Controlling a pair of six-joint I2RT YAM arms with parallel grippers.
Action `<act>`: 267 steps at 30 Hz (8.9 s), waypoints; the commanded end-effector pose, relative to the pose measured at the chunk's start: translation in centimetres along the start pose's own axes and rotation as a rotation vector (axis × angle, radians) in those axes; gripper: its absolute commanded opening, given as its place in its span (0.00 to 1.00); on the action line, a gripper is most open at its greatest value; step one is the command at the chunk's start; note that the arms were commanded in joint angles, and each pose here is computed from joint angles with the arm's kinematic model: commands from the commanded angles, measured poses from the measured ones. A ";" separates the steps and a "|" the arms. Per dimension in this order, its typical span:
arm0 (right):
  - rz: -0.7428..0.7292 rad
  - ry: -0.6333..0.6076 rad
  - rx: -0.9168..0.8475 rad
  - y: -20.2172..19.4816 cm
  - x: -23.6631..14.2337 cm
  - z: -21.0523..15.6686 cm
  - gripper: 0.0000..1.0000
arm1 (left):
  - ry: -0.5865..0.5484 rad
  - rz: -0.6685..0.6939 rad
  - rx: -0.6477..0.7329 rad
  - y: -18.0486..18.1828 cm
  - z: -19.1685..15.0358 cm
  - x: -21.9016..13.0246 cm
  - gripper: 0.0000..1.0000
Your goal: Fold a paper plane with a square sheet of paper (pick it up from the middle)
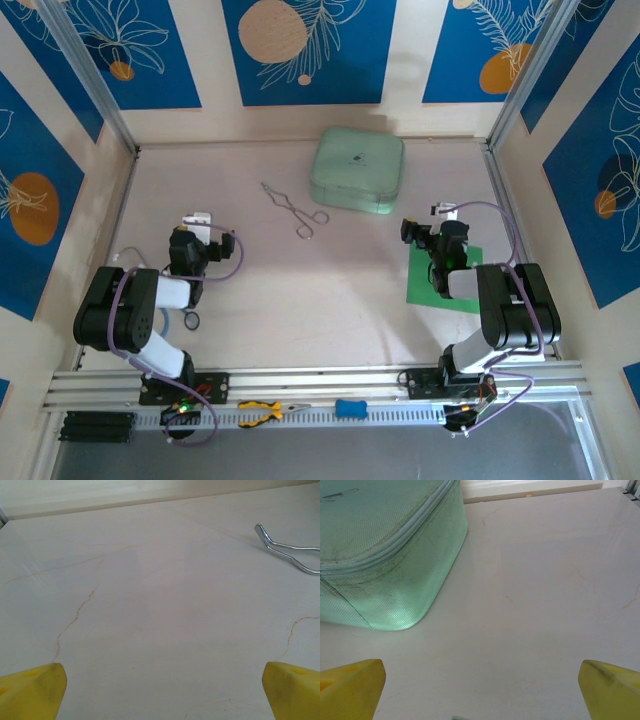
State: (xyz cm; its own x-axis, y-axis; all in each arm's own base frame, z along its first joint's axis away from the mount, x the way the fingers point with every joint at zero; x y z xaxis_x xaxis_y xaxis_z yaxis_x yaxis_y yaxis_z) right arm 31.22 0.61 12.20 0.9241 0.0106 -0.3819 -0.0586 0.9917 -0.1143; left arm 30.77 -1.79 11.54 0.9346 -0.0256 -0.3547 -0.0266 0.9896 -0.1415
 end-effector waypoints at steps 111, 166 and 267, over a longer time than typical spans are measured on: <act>0.069 1.018 0.341 4.4 -2.6 0.8 0.94 | 0.456 -0.158 -0.392 -9.5 2.3 -11.1 1.00; 0.500 0.880 0.444 13.0 -6.4 1.8 0.93 | 0.750 -0.364 -0.368 -15.5 -0.1 -11.3 1.00; 0.363 0.719 0.509 9.7 -11.8 -0.9 0.93 | 1.002 -0.034 0.012 -28.9 -5.2 -7.8 0.99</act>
State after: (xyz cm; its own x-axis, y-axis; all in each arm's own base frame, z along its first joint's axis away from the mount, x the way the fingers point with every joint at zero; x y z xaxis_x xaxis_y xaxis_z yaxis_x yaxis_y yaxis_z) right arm 19.85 9.92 14.91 0.4312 0.4102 -0.8036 0.0111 0.8882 0.4594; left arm 22.26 -30.96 12.69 0.2070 -0.1260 -0.9702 0.0546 0.9916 -0.1172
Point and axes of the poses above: each hand's point on the last joint's axis, 136 mm out from that joint toward the fingers, its own x axis out along the fingers, its own y axis along the line the jaws close on, z = x × y, the point moved 9 cm from there along -x, back along the fingers, and after that the axes turned 13 degrees about -x, right-handed, at the moved point
